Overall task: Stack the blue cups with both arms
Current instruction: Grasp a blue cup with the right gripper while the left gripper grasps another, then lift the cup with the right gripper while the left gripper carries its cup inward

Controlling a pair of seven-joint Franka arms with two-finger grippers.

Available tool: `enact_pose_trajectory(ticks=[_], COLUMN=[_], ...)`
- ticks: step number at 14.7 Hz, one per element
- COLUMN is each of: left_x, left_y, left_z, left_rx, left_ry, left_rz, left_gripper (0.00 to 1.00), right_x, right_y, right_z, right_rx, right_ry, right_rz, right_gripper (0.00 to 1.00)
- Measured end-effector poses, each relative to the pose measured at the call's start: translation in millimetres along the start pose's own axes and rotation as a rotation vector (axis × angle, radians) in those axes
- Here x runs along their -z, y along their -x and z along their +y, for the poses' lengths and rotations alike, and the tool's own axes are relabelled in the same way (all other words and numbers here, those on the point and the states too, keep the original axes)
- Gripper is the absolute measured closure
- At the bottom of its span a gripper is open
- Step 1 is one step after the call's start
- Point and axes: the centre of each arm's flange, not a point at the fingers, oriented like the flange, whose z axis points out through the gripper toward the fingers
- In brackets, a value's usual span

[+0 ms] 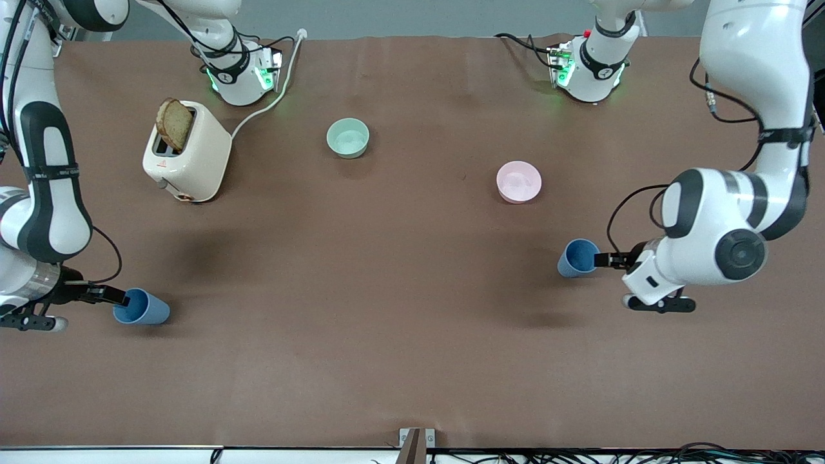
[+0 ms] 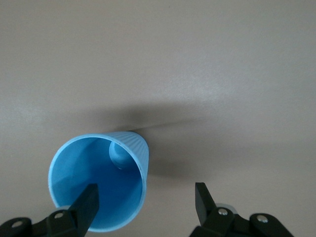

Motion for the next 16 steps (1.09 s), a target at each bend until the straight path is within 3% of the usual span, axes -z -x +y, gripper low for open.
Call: enact_pose_trajectory(ticks=[1, 3, 5, 9, 11, 13, 16], left_x=[-12, -33, -49, -55, -55, -56, -56], left_y=[-2, -1, 2, 4, 5, 5, 6], left_z=[2, 3, 2, 2, 2, 2, 2], left_rx=[-0.003, -0.005, -0.004, -0.004, -0.004, -0.004, -0.003], left_ry=[0.002, 0.004, 0.005, 0.005, 0.005, 0.005, 0.004], left_rz=[0.004, 0.027, 0.038, 0.034, 0.033, 0.031, 0.029], left_gripper=[0.00, 0.00, 0.00, 0.00, 0.15, 0.38, 0.67], right_x=[-4, -9, -14, -21, -18, -2, 72], right_y=[0, 1, 0, -1, -3, -8, -10], right_z=[0, 0, 1, 3, 2, 0, -29], right_rx=[-0.006, -0.014, -0.016, -0.020, -0.018, -0.013, -0.007], right_ry=[-0.006, -0.014, -0.013, -0.007, -0.007, -0.009, -0.031], right_rz=[0.000, -0.002, -0.001, 0.014, 0.020, 0.031, 0.016], right_gripper=[0.14, 0.31, 0.34, 0.78, 0.96, 0.96, 0.96])
